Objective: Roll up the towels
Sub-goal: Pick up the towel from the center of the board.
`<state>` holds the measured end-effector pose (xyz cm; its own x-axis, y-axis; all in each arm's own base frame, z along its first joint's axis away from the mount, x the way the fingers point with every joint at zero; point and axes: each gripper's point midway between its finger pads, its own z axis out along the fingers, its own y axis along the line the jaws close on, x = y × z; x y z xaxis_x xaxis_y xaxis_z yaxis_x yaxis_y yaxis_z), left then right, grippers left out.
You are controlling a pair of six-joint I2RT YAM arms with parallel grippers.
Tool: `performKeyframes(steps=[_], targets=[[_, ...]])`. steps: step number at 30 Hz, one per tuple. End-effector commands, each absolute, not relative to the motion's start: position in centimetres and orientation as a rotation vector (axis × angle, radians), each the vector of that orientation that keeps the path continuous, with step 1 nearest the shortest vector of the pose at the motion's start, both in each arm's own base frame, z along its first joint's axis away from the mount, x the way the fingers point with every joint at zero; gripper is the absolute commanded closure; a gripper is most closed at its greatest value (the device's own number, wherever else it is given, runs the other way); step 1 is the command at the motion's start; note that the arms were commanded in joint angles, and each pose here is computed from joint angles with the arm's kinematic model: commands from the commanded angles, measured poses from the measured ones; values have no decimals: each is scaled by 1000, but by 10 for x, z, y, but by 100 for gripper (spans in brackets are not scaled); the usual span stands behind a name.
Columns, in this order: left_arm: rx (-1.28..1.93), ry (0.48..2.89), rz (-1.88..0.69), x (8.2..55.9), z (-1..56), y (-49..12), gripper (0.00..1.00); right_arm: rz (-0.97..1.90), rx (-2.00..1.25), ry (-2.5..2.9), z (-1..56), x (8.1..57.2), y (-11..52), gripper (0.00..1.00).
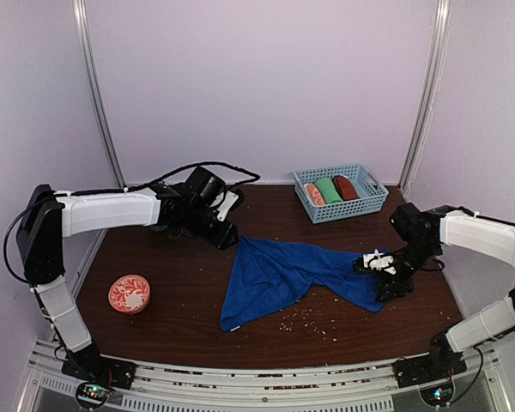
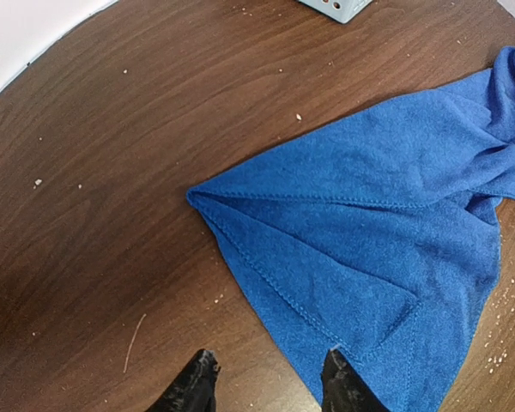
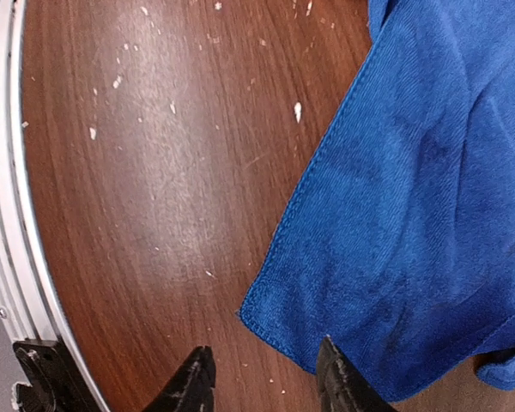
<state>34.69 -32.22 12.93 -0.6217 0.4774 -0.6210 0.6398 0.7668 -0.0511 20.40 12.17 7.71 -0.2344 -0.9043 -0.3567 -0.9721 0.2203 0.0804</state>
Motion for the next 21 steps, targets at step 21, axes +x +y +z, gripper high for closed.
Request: performKeyframes(steps=[21], targets=[[851,2384,-356,369,123,-320,57,88,-2004,2260,21,205,111,68]])
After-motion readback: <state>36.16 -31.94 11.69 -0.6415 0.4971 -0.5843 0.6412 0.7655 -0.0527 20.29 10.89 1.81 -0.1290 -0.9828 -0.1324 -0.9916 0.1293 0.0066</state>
